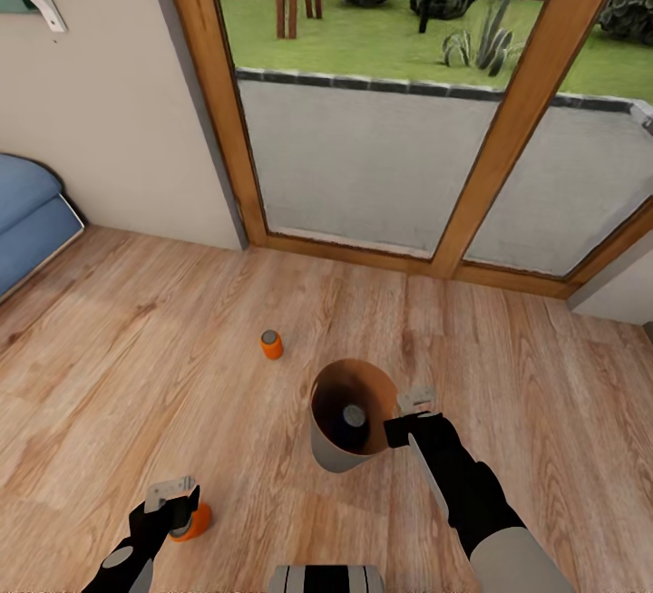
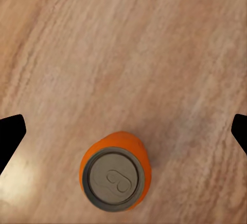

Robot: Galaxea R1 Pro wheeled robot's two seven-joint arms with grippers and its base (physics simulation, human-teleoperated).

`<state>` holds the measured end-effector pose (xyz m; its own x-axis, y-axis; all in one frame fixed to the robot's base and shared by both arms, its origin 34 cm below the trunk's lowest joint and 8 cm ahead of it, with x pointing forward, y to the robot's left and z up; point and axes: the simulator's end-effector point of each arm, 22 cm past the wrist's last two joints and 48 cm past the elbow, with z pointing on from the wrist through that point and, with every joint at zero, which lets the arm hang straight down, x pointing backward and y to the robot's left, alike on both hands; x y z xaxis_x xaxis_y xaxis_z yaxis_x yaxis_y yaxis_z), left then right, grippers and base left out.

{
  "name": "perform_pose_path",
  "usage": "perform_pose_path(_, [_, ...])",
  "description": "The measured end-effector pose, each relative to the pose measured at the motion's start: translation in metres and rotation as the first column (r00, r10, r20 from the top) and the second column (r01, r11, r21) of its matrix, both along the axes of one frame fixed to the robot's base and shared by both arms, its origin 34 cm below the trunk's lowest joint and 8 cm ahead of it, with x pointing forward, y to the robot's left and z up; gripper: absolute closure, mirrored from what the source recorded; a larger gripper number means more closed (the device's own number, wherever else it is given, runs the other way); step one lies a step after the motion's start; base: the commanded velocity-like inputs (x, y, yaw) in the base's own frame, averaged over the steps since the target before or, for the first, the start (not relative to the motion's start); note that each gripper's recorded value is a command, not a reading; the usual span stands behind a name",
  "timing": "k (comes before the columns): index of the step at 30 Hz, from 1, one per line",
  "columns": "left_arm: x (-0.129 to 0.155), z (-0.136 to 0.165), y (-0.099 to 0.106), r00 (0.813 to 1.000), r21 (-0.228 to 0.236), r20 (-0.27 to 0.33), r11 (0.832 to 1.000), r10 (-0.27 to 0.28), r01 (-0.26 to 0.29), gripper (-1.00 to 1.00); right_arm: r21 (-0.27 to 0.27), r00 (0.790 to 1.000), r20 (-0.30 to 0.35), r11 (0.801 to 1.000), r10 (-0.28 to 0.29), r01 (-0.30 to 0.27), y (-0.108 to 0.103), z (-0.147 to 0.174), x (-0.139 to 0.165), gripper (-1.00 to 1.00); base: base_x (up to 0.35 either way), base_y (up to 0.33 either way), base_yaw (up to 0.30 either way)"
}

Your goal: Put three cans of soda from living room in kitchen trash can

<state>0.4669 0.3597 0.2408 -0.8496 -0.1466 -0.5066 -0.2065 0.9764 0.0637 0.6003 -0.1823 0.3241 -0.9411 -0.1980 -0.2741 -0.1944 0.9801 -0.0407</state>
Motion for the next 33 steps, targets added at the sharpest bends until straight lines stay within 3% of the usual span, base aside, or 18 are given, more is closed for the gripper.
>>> perform_pose_path(15, [-0.008, -0.008, 0.0, 1.0, 0.0, -0.022, 1.0, 0.0, 0.0, -1.0, 0.001, 1.0, -0.016, 1.0, 0.0, 0.0, 0.0, -0.009, -0.005, 1.0, 0.0, 0.0, 0.0])
perform_pose_path(20, [-0.009, -0.008, 0.0, 1.0, 0.0, -0.023, 1.0, 0.0, 0.0, -1.0, 0.011, 0.999, 0.042, 1.0, -0.003, 0.003, 0.003, 0.009, 0.016, 1.0, 0.0, 0.0, 0.0])
perform_pose_path(22, [-0.009, -0.008, 0.0, 1.0, 0.0, -0.024, 1.0, 0.0, 0.0, -1.0, 0.002, 1.0, 0.023, 1.0, -0.007, 0.007, 0.001, 0.022, 0.019, 1.0, 0.0, 0.0, 0.0])
perform_pose_path(25, [-0.009, -0.008, 0.0, 1.0, 0.0, -0.023, 1.0, 0.0, 0.0, -1.0, 0.001, 0.999, 0.046, 1.0, -0.012, 0.012, 0.0, 0.043, 0.032, 1.0, 0.0, 0.0, 0.0])
perform_pose_path(33, [-0.009, -0.009, 0.0, 1.0, 0.0, -0.024, 1.0, 0.0, 0.0, -1.0, 0.006, 0.998, 0.062, 1.0, -0.019, 0.018, 0.0, 0.056, 0.039, 1.0, 0.0, 0.0, 0.0])
